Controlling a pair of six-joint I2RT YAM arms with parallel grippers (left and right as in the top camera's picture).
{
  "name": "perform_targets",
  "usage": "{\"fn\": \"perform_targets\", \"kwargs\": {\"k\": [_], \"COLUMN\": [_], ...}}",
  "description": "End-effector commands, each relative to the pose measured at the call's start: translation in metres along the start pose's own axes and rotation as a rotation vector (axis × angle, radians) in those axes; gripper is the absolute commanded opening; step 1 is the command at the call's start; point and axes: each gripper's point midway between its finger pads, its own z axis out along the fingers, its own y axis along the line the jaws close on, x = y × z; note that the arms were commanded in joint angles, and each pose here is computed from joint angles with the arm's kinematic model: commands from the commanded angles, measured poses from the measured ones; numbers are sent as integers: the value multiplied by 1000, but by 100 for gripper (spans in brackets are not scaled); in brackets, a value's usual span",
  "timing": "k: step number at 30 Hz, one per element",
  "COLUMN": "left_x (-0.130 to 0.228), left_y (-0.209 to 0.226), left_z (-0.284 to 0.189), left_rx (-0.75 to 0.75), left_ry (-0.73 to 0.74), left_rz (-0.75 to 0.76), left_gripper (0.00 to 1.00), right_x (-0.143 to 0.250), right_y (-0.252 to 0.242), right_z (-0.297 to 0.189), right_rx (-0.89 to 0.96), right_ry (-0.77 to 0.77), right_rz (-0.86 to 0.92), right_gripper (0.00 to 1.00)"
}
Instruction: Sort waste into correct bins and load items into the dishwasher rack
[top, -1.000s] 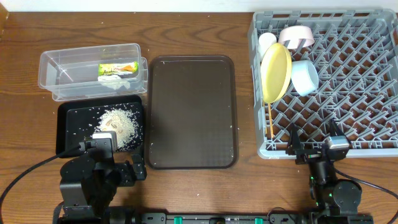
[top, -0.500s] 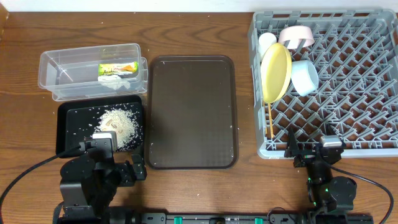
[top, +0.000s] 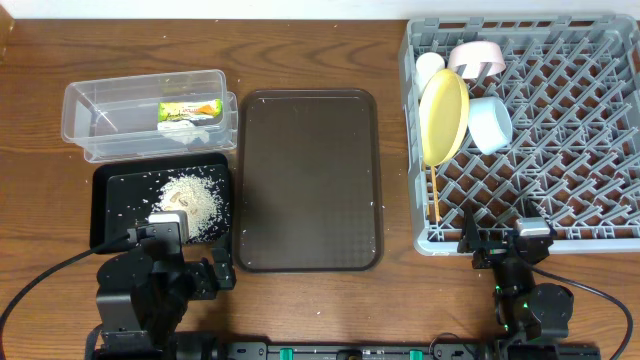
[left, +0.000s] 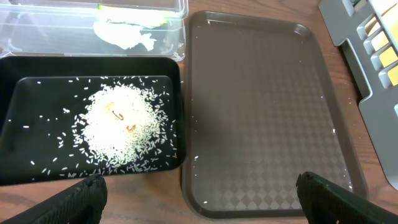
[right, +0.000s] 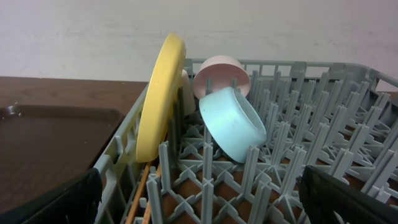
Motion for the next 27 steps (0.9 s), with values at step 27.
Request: {"fn": "perform_targets", "kwargs": {"k": [27], "left_x": [10], "left_y": [13], "left_z": [39], "left_rx": [-2], "left_ry": [-279], "left_rz": [34], "left_gripper": [100], "right_x": [1], "right_y": [-3], "right_z": [0], "right_rx": [14], "right_ry": [1], "right_rz": [-15], "right_gripper": [99]}}
